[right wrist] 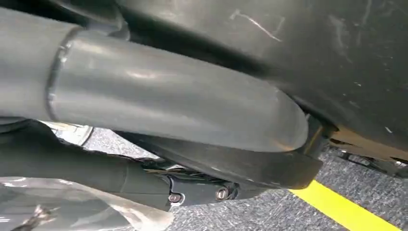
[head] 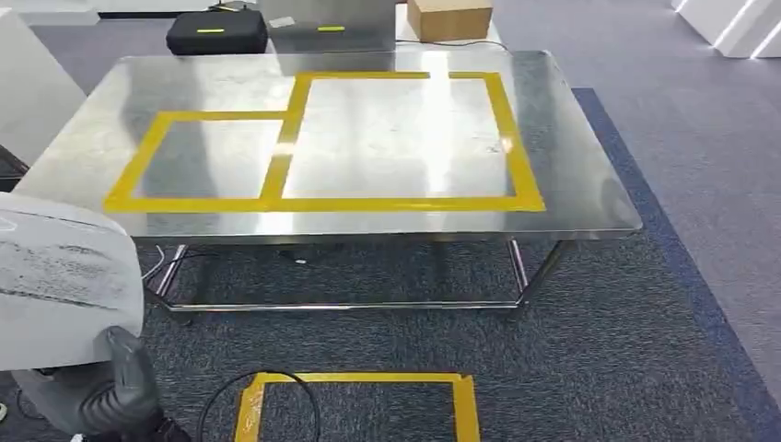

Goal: Take the parts from the cabinet and place them on the table.

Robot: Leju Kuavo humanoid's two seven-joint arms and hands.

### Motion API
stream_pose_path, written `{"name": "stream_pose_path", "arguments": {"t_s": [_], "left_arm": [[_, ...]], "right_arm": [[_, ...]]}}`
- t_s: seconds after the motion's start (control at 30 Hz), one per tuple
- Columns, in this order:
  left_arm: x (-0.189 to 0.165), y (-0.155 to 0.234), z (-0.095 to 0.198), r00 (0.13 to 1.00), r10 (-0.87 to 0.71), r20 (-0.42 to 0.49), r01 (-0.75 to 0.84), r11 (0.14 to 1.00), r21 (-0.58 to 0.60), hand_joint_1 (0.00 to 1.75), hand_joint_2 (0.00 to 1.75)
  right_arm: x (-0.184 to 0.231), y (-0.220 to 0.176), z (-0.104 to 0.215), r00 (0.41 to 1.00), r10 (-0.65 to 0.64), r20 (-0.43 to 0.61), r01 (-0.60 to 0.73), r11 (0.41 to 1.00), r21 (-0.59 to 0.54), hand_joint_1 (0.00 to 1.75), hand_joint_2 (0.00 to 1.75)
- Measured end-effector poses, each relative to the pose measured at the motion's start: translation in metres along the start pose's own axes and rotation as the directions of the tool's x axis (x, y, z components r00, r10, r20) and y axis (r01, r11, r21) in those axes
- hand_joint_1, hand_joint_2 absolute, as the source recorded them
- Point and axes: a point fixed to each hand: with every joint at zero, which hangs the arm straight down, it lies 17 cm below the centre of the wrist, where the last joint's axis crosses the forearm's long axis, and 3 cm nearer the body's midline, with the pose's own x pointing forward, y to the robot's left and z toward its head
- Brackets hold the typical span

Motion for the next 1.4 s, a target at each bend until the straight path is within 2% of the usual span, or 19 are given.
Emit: {"name": "stream_pose_path", "arguments": {"t_s": [0.8, 0.93, 1.0, 1.07, 1.1, 1.17, 1.2, 1.23, 1.4], "left_arm": [[-0.001, -0.003, 0.0, 1.0, 0.006, -0.004, -0.006, 1.0, -0.004, 1.75, 1.75], [-0.003, -0.004, 0.002, 0.997, -0.074, 0.016, 0.074, 0.997, -0.019, 1.75, 1.75], [-0.005, -0.004, 0.005, 0.971, -0.231, 0.064, 0.234, 0.972, -0.035, 1.75, 1.75], [-0.009, -0.007, 0.006, 0.895, -0.423, 0.139, 0.434, 0.899, -0.062, 1.75, 1.75], [-0.013, -0.012, 0.008, 0.817, -0.542, 0.197, 0.565, 0.82, -0.088, 1.75, 1.75], [-0.027, -0.019, 0.009, 0.634, -0.703, 0.323, 0.765, 0.631, -0.129, 1.75, 1.75], [-0.04, -0.018, 0.007, 0.518, -0.764, 0.384, 0.85, 0.509, -0.134, 1.75, 1.75], [-0.052, -0.013, 0.001, 0.435, -0.798, 0.417, 0.897, 0.423, -0.127, 1.75, 1.75], [-0.109, 0.056, -0.047, 0.226, -0.913, 0.339, 0.974, 0.202, -0.106, 1.75, 1.75]], "right_arm": [[0.001, -0.003, 0.0, 1.0, -0.006, 0.005, 0.006, 1.0, -0.004, 0.0, 0.0], [0.003, -0.004, 0.0, 1.0, -0.005, 0.006, 0.005, 1.0, -0.004, 0.0, 0.0], [0.002, -0.004, 0.0, 1.0, -0.003, 0.005, 0.003, 1.0, -0.003, 0.0, 0.0], [0.002, -0.004, 0.0, 1.0, 0.003, 0.005, -0.003, 1.0, -0.004, 0.0, 0.0], [0.002, -0.004, 0.0, 1.0, 0.009, 0.004, -0.009, 1.0, -0.004, 0.0, 0.0], [0.002, -0.003, 0.0, 1.0, 0.015, 0.004, -0.015, 1.0, -0.001, 0.0, 0.0], [0.002, -0.003, 0.0, 1.0, 0.018, 0.006, -0.018, 1.0, 0.002, 0.0, 0.0], [0.002, -0.002, 0.0, 1.0, 0.022, 0.007, -0.022, 1.0, 0.004, 0.0, 0.0], [0.003, -0.002, 0.001, 0.999, 0.038, 0.018, -0.038, 0.999, 0.01, 0.0, 0.0]]}}
